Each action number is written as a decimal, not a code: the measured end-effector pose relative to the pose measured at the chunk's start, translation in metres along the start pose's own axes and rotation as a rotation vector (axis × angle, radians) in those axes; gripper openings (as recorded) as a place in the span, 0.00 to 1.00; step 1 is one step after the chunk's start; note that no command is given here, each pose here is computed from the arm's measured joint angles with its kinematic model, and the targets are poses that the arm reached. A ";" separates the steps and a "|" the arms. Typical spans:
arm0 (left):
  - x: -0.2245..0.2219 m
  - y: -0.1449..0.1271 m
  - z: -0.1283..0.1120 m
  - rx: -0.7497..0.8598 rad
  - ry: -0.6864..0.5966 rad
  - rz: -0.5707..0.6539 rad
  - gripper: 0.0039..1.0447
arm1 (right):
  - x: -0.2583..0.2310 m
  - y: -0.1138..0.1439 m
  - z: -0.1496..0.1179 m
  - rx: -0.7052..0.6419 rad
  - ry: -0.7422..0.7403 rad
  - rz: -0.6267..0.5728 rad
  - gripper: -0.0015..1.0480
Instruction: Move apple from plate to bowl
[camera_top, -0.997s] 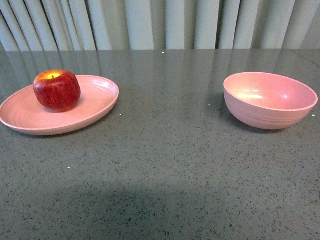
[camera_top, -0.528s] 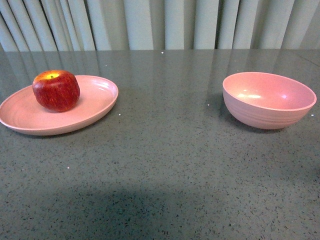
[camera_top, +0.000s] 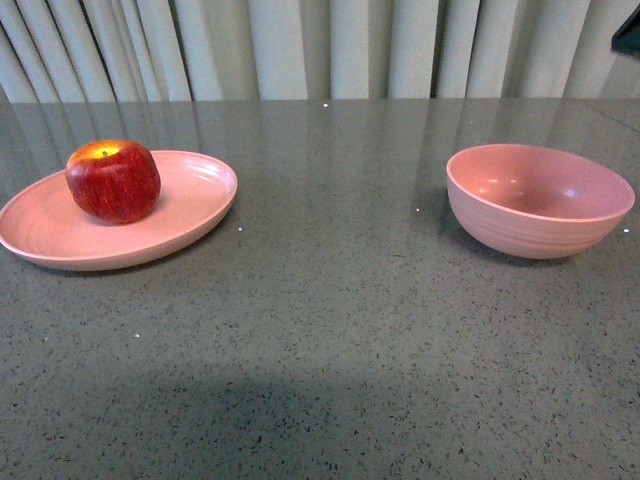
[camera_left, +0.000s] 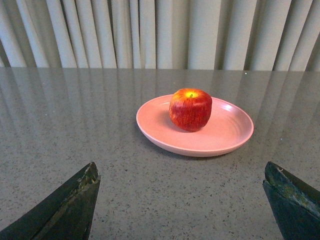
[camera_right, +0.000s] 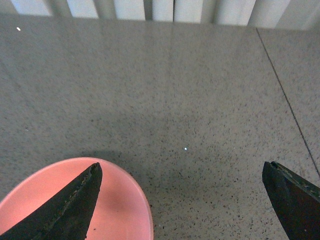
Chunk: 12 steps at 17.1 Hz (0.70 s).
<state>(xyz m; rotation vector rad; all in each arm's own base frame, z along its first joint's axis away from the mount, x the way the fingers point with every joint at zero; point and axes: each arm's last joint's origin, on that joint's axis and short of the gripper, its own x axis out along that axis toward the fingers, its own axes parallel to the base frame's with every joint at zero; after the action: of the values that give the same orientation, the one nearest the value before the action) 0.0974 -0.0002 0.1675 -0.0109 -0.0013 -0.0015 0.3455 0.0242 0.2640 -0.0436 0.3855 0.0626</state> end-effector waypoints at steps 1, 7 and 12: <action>0.000 0.000 0.000 0.000 0.000 0.000 0.94 | 0.015 0.001 -0.006 -0.001 0.040 -0.005 0.94; 0.000 0.000 0.000 0.000 0.000 0.000 0.94 | 0.053 0.017 -0.034 0.007 0.237 0.011 0.94; 0.000 0.000 0.000 0.000 0.000 0.000 0.94 | 0.061 0.021 -0.046 0.022 0.310 -0.004 0.73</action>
<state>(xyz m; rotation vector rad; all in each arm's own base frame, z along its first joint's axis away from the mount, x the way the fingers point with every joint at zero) 0.0974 -0.0002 0.1675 -0.0109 -0.0013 -0.0015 0.3832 0.0456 0.1974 -0.0323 0.6955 0.0473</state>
